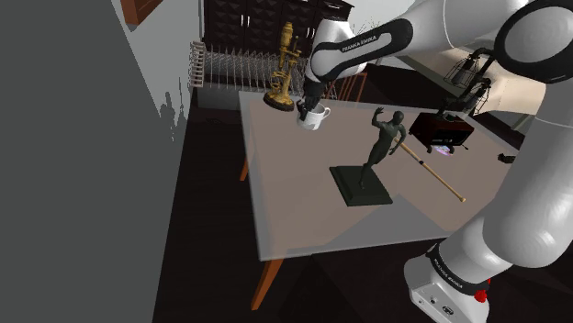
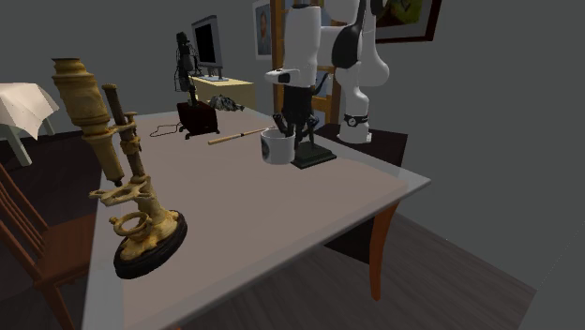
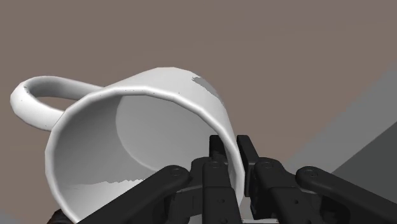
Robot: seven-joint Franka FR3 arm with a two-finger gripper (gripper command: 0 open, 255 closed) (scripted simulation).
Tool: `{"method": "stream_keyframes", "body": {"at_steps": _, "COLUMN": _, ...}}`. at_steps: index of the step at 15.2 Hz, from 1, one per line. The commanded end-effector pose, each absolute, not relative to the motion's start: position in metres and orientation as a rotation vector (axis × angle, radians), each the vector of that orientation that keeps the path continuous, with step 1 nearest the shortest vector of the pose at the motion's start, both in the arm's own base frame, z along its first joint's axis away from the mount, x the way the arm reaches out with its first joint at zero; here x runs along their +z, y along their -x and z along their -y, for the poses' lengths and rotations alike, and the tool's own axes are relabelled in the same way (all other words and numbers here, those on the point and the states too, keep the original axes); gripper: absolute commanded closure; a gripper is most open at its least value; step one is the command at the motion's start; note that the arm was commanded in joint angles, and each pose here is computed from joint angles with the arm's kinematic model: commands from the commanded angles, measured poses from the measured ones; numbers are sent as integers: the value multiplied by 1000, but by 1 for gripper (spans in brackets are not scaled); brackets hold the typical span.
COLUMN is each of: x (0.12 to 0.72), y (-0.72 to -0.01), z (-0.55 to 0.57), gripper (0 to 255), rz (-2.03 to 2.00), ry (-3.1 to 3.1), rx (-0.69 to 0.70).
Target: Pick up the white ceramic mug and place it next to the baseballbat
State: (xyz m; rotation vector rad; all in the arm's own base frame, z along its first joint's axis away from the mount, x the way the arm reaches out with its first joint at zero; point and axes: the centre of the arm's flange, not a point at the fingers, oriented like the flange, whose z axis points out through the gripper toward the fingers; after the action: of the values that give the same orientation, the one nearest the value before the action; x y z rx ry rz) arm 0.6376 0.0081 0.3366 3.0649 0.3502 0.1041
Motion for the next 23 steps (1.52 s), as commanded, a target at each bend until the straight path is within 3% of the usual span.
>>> {"method": "stream_keyframes", "body": {"at_steps": 1, "x": 347, "y": -638, "z": -8, "gripper": 255, "rz": -350, "ry": -3065, "rx": 104}}
{"method": "stream_keyframes", "body": {"at_steps": 6, "x": 371, "y": -638, "z": -8, "gripper": 255, "rz": -350, "ry": -3065, "rx": 104}}
{"method": "stream_keyframes", "body": {"at_steps": 23, "x": 372, "y": -458, "z": 126, "gripper": 255, "rz": -350, "ry": -3065, "rx": 104}}
